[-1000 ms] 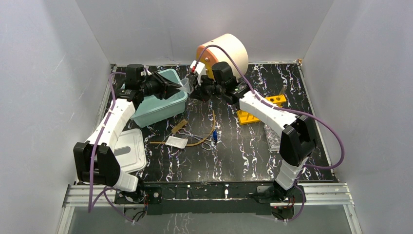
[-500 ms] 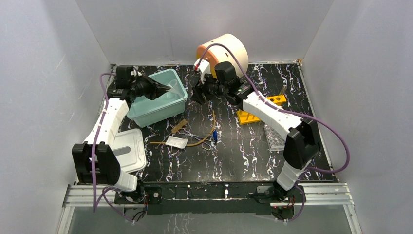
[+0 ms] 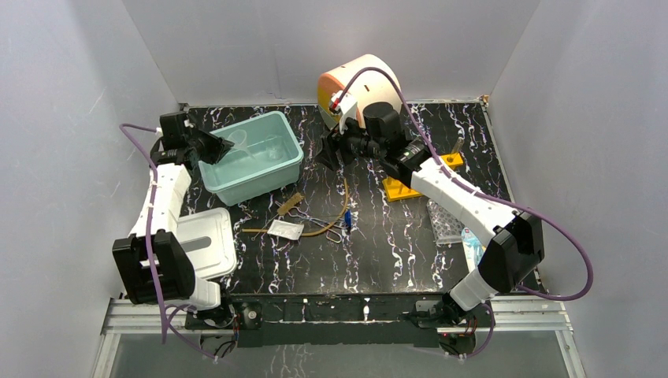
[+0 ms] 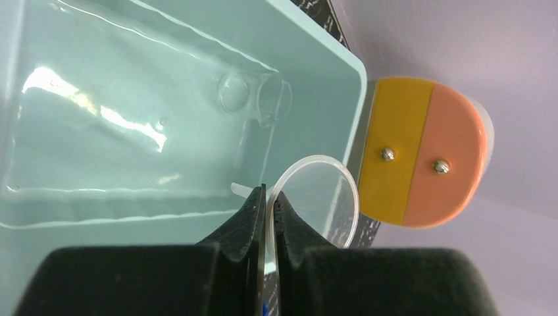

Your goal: Organize the chemistry lab equipment

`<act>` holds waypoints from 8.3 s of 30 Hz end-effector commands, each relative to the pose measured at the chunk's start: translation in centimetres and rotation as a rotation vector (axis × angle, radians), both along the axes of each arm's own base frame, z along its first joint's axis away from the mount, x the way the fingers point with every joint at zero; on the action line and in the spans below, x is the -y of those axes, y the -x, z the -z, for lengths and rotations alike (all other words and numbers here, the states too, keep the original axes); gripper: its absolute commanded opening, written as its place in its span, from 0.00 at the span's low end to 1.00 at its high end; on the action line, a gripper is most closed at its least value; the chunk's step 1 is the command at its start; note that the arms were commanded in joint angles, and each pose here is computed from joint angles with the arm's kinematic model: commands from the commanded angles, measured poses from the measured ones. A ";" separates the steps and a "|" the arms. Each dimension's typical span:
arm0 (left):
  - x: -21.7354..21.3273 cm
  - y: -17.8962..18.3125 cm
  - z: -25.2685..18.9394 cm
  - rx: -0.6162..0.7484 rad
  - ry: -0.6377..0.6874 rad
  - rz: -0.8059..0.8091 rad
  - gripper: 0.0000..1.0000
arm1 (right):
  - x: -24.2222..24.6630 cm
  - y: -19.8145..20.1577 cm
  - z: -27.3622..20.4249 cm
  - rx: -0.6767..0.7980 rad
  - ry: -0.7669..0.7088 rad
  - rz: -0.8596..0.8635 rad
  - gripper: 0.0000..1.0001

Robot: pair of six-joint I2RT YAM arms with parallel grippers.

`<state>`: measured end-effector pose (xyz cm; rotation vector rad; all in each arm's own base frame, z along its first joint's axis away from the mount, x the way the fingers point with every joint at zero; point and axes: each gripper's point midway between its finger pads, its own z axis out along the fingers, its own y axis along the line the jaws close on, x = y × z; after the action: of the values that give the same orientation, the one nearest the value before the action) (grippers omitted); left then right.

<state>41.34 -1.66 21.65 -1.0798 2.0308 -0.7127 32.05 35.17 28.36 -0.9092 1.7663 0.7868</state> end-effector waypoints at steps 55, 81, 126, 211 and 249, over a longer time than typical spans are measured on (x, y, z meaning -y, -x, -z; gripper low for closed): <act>-0.1 -6.0 3.4 0.072 -0.318 -0.047 0.39 | 2.0 -0.6 1.6 -0.132 0.019 0.161 0.78; 13.3 8.2 -5.3 0.253 -0.224 0.602 0.82 | 8.3 4.9 19.1 -0.718 0.385 0.661 0.74; 17.1 12.8 0.5 0.120 -0.071 0.647 0.83 | 8.5 3.2 18.3 -0.905 -0.017 0.532 0.06; 22.5 7.3 -2.0 0.372 -0.402 0.578 0.00 | 8.6 -1.2 5.6 -0.985 -0.474 0.613 0.68; 3.1 1.9 6.1 -0.216 -1.313 1.197 0.00 | 9.1 -3.9 4.2 -0.926 -0.389 0.535 0.65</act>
<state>39.90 -5.25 16.06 0.7013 2.4596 0.3385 34.98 25.27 22.17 0.3386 2.4001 1.1617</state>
